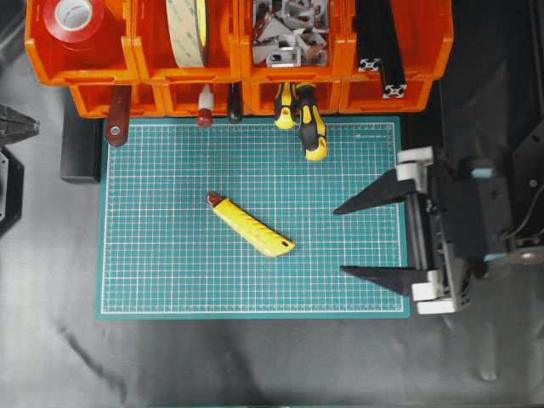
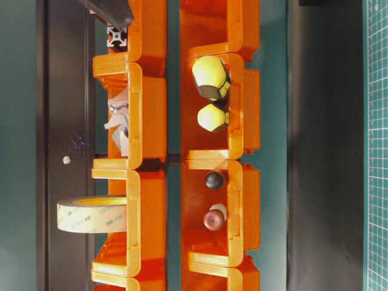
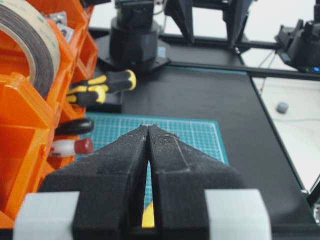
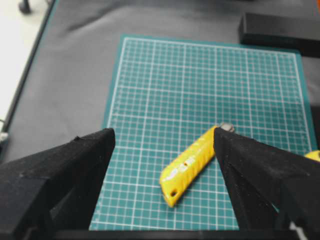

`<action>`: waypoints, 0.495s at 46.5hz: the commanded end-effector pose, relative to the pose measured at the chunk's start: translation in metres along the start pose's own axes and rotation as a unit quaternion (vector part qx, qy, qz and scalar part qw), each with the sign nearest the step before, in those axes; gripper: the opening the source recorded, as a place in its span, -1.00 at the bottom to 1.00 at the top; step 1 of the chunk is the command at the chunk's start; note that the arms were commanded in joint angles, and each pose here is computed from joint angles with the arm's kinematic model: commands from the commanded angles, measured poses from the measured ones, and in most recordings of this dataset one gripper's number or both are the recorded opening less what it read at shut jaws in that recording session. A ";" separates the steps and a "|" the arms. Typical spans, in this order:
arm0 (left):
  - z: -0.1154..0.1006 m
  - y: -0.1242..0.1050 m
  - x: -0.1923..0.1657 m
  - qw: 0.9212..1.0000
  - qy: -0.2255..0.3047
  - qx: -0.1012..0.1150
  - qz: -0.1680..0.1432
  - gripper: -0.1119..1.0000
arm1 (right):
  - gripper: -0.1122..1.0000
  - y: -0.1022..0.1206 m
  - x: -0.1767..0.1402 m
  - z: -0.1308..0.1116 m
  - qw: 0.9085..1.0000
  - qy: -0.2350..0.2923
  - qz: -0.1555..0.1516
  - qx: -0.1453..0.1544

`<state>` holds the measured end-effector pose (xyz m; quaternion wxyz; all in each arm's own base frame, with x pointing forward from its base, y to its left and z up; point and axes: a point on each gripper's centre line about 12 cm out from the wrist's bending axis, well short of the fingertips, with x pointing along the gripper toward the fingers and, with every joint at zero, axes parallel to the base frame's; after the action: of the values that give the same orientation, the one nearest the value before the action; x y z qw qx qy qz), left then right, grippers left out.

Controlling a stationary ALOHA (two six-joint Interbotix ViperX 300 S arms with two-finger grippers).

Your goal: Pick cutter from container rack with right arm.

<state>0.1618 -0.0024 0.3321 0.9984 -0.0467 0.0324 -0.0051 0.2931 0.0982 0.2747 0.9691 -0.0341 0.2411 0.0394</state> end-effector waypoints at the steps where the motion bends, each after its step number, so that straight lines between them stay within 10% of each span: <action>1: 0.007 -0.001 0.000 1.000 -0.008 0.002 -0.001 -0.80 | 0.57 -0.001 -0.008 0.007 1.000 -0.016 0.006 0.006; 23: 0.007 -0.002 0.001 1.000 -0.007 -0.002 -0.004 -0.80 | 0.57 -0.005 -0.011 0.005 1.000 -0.013 -0.006 0.007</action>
<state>0.1618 -0.0027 0.3319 0.9983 -0.0474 0.0332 -0.0057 0.2864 0.0937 0.2775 0.9705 -0.0311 0.2367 0.0341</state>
